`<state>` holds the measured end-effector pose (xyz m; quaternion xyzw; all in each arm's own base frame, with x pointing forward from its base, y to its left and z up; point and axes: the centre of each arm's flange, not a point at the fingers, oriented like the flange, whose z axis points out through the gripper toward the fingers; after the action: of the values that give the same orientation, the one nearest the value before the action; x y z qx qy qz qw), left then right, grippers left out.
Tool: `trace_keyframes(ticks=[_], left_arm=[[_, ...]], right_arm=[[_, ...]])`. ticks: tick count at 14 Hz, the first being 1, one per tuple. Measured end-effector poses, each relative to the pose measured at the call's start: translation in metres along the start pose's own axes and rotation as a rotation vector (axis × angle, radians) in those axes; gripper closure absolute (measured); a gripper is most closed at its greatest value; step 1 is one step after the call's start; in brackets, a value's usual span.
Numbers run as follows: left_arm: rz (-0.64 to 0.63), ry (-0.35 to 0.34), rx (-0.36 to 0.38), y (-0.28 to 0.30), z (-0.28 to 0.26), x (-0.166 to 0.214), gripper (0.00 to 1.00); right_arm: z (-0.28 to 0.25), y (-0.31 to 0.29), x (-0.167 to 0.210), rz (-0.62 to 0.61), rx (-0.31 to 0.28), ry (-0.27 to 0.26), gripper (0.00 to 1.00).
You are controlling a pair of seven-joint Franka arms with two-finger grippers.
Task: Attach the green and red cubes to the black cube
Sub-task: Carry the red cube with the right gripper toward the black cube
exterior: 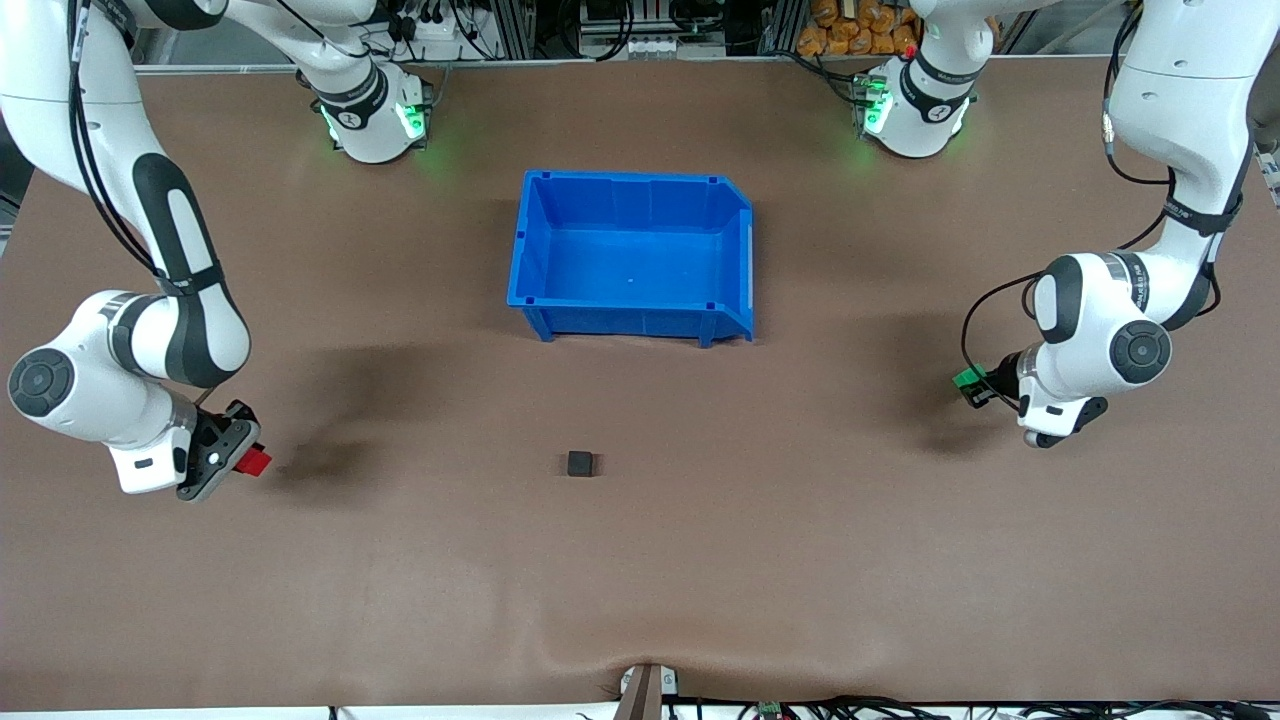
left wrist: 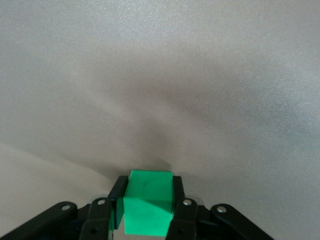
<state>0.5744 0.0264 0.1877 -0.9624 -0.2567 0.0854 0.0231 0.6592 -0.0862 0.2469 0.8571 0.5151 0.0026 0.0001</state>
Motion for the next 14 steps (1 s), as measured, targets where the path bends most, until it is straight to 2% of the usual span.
trace_keyframes(ticks=[4,7,10,14], left_arm=[[-0.005,0.007,-0.004,0.002,-0.003,0.002,0.6],[-0.015,0.025,-0.014,0.005,-0.012,0.007,0.6],[-0.062,0.048,-0.028,0.009,-0.023,0.014,0.6],[-0.088,0.073,-0.046,0.016,-0.037,0.02,0.6]], right_arm=[[0.005,-0.016,0.036,-0.193,0.018,-0.002,0.6],[0.016,-0.033,0.068,-0.406,0.034,-0.004,0.6],[0.018,-0.069,0.13,-0.558,0.038,-0.002,0.6],[0.02,-0.114,0.205,-0.636,0.033,0.018,0.6]])
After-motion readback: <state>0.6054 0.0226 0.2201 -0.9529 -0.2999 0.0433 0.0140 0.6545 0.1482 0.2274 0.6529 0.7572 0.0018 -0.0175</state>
